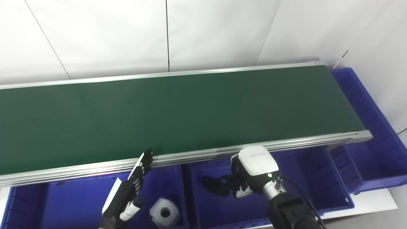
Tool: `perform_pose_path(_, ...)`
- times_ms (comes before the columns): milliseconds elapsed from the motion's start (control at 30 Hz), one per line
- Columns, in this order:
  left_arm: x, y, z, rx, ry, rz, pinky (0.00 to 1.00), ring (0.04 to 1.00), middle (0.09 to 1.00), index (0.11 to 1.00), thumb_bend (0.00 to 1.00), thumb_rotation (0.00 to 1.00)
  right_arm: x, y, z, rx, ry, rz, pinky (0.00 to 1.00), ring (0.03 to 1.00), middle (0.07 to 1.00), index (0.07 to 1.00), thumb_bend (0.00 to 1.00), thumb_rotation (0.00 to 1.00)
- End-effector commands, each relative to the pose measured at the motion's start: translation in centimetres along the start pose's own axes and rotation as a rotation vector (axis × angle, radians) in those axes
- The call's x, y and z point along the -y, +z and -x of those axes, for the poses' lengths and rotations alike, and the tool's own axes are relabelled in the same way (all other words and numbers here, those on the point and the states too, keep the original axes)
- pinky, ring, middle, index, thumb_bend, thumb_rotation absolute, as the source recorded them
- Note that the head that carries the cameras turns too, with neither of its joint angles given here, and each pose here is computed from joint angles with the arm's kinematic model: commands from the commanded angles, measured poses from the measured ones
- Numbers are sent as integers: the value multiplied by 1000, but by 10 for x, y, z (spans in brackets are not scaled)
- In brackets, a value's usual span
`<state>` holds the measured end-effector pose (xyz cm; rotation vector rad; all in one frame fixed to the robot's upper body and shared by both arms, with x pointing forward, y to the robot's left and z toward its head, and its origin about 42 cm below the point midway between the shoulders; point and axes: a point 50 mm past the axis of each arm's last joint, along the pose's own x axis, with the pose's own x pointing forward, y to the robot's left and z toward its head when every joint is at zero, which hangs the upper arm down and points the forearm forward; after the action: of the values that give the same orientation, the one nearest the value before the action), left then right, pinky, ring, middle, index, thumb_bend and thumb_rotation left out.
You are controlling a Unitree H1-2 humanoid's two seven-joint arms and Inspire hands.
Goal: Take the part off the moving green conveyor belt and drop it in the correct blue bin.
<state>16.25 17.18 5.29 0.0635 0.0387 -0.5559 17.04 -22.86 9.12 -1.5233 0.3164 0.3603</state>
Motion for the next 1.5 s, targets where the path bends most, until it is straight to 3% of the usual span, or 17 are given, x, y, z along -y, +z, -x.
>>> perform_pose_path(0,1,12,-4,57,-5,-10,1000,1000,1000,1000,901,905,9,-2,2,-27,18,24,653,727,783,837,982,722)
perform_pose_path(33,1,12,-5,58,-5,-11,1000,1000,1000,1000,901,905,9,-2,2,-26,43,37,709,772,822,862,992,745)
perform_pose_path(67,1,12,-5,58,-5,-11,1000,1000,1000,1000,900,905,10,-2,2,-26,61,47,851,853,891,891,998,816)
perform_pose_path(167,1,11,-5,60,-5,-11,1000,1000,1000,1000,895,905,12,0,4,-24,94,68,966,905,937,920,1000,897)
perform_pose_path(400,1,11,-5,60,-9,-15,1000,1000,1000,1000,898,905,13,2,6,-1,117,80,983,908,936,911,1000,907)
perform_pose_path(500,2,10,-6,60,-10,-15,1000,1000,1000,1000,898,903,13,3,7,17,116,77,951,896,929,908,1000,898)
perform_pose_path(567,3,10,-7,59,-9,-13,1000,1000,1000,1000,901,899,15,4,9,37,99,62,850,847,896,887,1000,888)
perform_pose_path(600,3,9,-7,60,-8,-14,1000,1000,1000,1000,902,899,17,5,11,61,77,21,839,840,891,884,1000,886)
perform_pose_path(667,5,8,-7,60,-7,-16,1000,1000,1000,1000,910,902,24,11,19,123,26,-117,708,795,862,861,1000,849)
perform_pose_path(767,7,6,-8,57,-10,-18,1000,1000,1000,1000,922,907,33,24,32,232,-88,-312,634,770,843,831,1000,848)
perform_pose_path(867,11,3,-8,48,-15,-25,1000,1000,1000,1000,938,906,46,53,52,335,-175,-663,620,745,802,794,902,882)
perform_pose_path(933,14,1,-8,38,-16,-41,1000,1000,1000,1000,944,911,47,71,59,378,-203,-933,562,672,740,763,844,874)
perform_pose_path(1000,17,-2,-7,26,-17,-57,1000,1000,1000,1000,941,919,38,84,60,413,-196,-1176,539,646,728,753,798,834)
perform_pose_path(1067,20,-5,-7,21,-17,-62,1000,1000,1000,1000,942,926,28,86,55,430,-205,-1261,548,648,732,761,776,839)
perform_pose_path(1267,31,-13,-6,30,-17,-40,1000,1000,1000,1000,925,893,-21,56,31,461,-369,-1246,626,695,756,767,730,813)
perform_pose_path(1467,36,-17,-6,22,-25,-26,1000,1000,1000,1000,921,883,-49,53,26,490,-340,-1226,647,716,785,771,714,722)
